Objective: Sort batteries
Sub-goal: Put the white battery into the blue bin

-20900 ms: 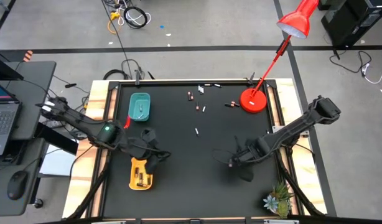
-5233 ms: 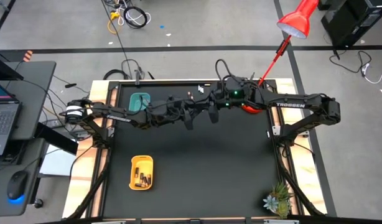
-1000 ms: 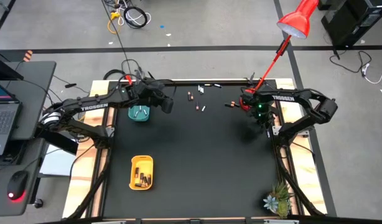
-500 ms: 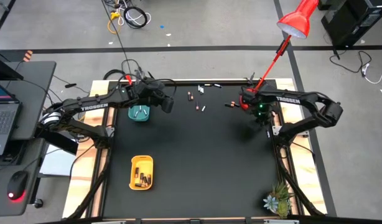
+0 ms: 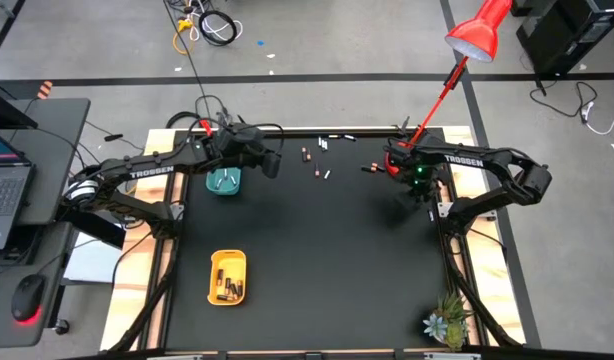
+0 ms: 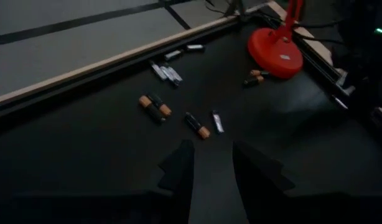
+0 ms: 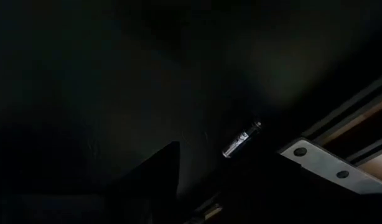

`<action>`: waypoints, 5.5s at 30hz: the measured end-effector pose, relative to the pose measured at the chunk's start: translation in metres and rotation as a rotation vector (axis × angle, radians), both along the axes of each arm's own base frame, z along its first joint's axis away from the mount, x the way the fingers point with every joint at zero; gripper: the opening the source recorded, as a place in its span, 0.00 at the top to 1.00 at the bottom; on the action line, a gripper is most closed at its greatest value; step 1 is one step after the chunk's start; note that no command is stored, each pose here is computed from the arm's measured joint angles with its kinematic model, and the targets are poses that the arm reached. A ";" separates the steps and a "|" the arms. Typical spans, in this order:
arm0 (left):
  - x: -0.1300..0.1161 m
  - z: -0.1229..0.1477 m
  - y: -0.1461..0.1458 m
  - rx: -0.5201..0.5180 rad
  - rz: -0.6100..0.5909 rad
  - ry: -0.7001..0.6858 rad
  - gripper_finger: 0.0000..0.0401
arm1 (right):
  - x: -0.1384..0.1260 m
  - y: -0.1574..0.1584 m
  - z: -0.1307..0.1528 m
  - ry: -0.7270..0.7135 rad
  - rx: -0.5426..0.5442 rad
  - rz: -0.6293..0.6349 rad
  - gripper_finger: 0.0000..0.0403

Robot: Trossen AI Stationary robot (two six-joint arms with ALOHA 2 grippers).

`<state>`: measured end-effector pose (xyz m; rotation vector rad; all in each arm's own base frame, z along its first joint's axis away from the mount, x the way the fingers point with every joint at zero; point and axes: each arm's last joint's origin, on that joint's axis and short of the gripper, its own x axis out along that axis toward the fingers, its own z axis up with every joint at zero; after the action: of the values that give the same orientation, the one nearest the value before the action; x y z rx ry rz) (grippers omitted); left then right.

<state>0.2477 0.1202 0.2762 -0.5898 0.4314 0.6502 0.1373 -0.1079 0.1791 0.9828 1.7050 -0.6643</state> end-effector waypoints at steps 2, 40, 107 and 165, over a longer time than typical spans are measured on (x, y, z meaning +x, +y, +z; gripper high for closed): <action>0.000 0.000 0.001 -0.011 0.042 -0.009 0.70 | 0.001 -0.001 0.000 -0.008 -0.006 0.001 0.53; 0.005 0.018 0.004 0.064 -0.377 -0.196 0.70 | -0.008 0.003 0.008 0.250 -0.231 -0.452 0.56; 0.010 0.013 0.021 0.042 -0.379 -0.260 0.70 | 0.015 -0.016 -0.062 0.199 0.292 0.236 0.13; 0.009 0.013 0.022 0.051 -0.377 -0.263 0.70 | 0.010 0.007 -0.076 0.325 0.198 0.065 0.44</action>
<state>0.2569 0.1426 0.2895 -0.5193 0.2674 0.2184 0.1474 -0.1013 0.1031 0.9907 2.1118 -0.6476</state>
